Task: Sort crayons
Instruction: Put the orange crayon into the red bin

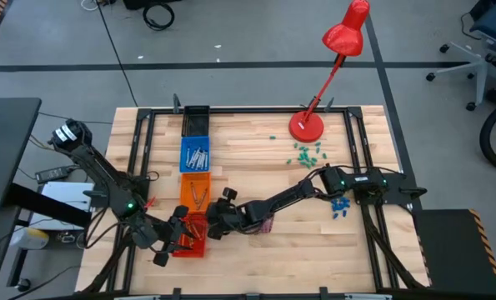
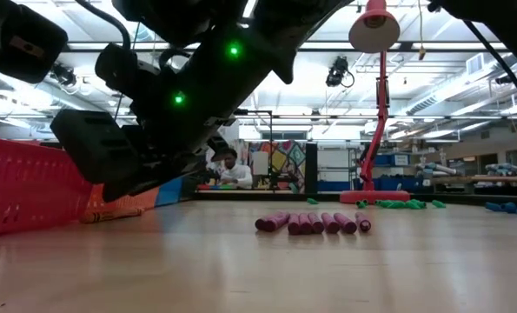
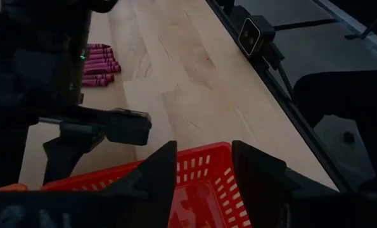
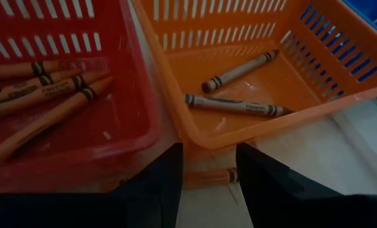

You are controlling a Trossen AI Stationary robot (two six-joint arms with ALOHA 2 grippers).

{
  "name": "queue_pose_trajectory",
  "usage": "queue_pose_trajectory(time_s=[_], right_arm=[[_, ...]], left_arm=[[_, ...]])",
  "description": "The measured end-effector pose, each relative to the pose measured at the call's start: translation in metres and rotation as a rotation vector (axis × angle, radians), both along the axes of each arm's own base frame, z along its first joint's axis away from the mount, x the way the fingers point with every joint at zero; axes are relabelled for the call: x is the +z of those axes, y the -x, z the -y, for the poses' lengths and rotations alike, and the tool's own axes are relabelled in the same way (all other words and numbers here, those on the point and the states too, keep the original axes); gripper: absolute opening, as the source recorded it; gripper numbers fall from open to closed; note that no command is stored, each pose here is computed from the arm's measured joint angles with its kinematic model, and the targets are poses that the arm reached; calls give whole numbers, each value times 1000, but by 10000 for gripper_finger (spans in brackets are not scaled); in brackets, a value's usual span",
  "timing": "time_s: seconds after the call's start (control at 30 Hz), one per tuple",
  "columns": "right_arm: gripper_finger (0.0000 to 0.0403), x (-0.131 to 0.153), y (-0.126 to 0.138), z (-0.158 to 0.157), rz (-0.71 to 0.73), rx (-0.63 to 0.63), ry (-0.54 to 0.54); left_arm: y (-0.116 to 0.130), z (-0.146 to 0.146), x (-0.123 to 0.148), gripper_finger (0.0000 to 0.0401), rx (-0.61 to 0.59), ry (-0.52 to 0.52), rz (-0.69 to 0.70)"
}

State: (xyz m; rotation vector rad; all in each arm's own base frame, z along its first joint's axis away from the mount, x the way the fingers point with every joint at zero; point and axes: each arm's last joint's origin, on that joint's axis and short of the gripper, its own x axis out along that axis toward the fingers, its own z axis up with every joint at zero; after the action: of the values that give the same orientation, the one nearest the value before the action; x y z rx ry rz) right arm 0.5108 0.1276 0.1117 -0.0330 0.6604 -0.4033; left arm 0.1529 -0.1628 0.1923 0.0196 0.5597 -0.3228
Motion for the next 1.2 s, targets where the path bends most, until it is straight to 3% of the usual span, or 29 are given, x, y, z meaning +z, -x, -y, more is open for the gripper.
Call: queue_pose_trajectory(time_s=[0.5, 0.7, 0.93, 1.03, 1.2], right_arm=[[151, -8, 3, 9, -62, 35, -54], [151, 12, 17, -11, -122, 69, -73], [150, 54, 46, -33, -170, 17, -163], [149, 68, 54, -48, -127, -14, -251], [149, 57, 62, -68, -80, -120, -338]], left_arm=[[0, 0, 0, 164, -2, 2, -1], [1, 0, 0, 164, -2, 1, -2], [1, 0, 0, 164, -2, -2, -4], [1, 0, 0, 164, -2, -2, -5], [1, 0, 0, 164, -2, -4, -6]])
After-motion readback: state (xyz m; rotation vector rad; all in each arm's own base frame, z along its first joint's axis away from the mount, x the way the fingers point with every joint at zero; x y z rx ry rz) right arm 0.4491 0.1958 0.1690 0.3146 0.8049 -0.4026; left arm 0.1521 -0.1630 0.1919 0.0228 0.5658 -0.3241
